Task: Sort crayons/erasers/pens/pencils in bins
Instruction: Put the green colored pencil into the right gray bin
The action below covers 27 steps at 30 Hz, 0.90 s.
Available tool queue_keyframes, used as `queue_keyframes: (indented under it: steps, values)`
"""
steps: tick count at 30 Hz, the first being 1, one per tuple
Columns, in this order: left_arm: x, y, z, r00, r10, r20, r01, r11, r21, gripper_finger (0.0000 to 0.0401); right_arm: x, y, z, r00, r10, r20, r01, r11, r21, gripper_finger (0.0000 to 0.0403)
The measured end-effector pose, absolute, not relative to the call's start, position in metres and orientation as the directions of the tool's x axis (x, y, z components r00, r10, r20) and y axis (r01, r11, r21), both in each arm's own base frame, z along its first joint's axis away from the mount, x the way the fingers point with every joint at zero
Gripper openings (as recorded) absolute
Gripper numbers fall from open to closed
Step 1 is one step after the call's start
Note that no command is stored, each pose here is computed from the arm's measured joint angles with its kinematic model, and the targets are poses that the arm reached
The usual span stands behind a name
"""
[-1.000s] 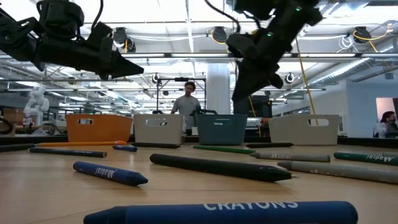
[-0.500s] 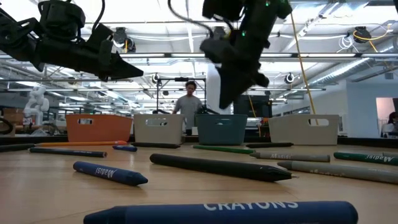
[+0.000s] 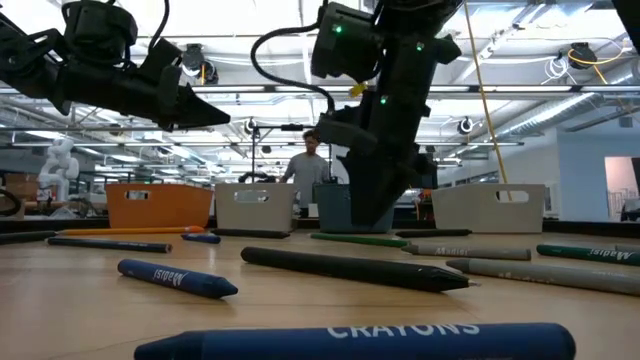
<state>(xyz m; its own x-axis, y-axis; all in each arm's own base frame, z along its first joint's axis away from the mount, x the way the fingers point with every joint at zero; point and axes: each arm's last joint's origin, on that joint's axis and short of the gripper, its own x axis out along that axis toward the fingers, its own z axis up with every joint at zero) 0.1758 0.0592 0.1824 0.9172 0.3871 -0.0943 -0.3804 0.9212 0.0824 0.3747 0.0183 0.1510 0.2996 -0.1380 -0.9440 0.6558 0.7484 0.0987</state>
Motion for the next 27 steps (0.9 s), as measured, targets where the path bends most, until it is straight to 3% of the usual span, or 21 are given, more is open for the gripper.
queue_keyframes:
  steps: [4, 9, 27]
  values:
    - [0.176, 0.059, 0.182, 0.917, 0.387, -0.095, -0.38, 0.921, 0.083, 0.0026, 0.378, 0.019, 0.144, 0.302, -0.142, -0.943, 0.655, 0.749, 0.097, 0.0147]
    - [0.176, 0.059, 0.181, 0.916, 0.387, -0.11, -0.379, 0.921, 0.087, 0.0026, 0.375, 0.017, 0.136, 0.275, -0.189, -0.943, 0.668, 0.743, 0.046, 0.0153]
    - [0.176, 0.059, 0.18, 0.915, 0.386, -0.118, -0.378, 0.922, 0.088, 0.0026, 0.34, 0.005, 0.108, 0.136, -0.184, -0.973, 0.71, 0.704, -0.034, 0.0044]
